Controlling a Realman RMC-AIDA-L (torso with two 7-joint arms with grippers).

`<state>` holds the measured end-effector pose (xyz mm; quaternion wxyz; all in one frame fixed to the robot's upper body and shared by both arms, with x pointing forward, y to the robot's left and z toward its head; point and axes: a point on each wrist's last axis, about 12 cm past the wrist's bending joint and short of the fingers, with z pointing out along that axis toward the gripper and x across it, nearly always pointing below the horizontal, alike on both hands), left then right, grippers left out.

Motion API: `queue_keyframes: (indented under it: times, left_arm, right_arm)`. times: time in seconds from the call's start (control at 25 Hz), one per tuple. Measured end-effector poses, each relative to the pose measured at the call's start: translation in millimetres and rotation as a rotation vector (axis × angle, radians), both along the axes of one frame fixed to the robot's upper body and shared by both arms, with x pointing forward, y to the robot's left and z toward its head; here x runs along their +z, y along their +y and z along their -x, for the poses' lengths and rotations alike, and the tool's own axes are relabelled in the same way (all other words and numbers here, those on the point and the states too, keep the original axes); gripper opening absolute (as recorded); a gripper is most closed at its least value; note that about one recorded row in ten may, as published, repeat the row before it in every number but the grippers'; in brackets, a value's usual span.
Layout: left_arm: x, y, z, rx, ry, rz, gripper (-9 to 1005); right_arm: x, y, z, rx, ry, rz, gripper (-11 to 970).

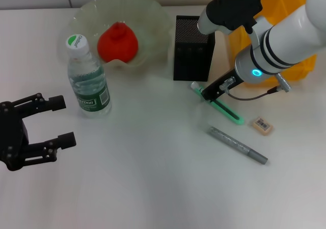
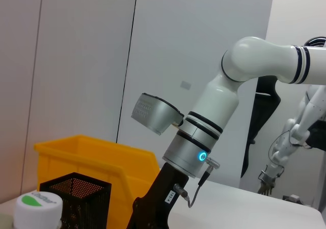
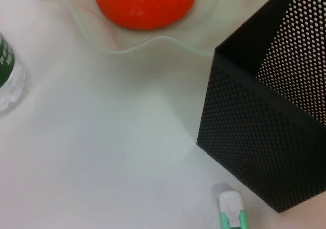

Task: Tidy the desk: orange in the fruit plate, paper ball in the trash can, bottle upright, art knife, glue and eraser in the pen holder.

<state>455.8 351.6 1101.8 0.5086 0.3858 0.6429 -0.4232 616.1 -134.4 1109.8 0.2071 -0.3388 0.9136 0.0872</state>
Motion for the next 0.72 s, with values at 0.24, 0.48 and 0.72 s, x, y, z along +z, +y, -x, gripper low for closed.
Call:
queue_keyframes:
  times: [0.24,0.48,0.72]
  left_arm:
    - [-0.3,0.7,0.0,0.007,-0.003,-0.001,813]
    - [-1.0,-0.1,-0.7,0.006,-0.001,-0.003,812]
    - [-1.4,-0.8,-0.9,0.006,0.0,-0.001,812]
  right_arm:
    - [3.8,0.9,4.5,0.013,0.014,-0.004,147]
    - [14.7,3.7,10.3,0.04,0.014,-0.015,119]
    - [18.6,1.8,12.4,0.041,0.014,-0.019,53]
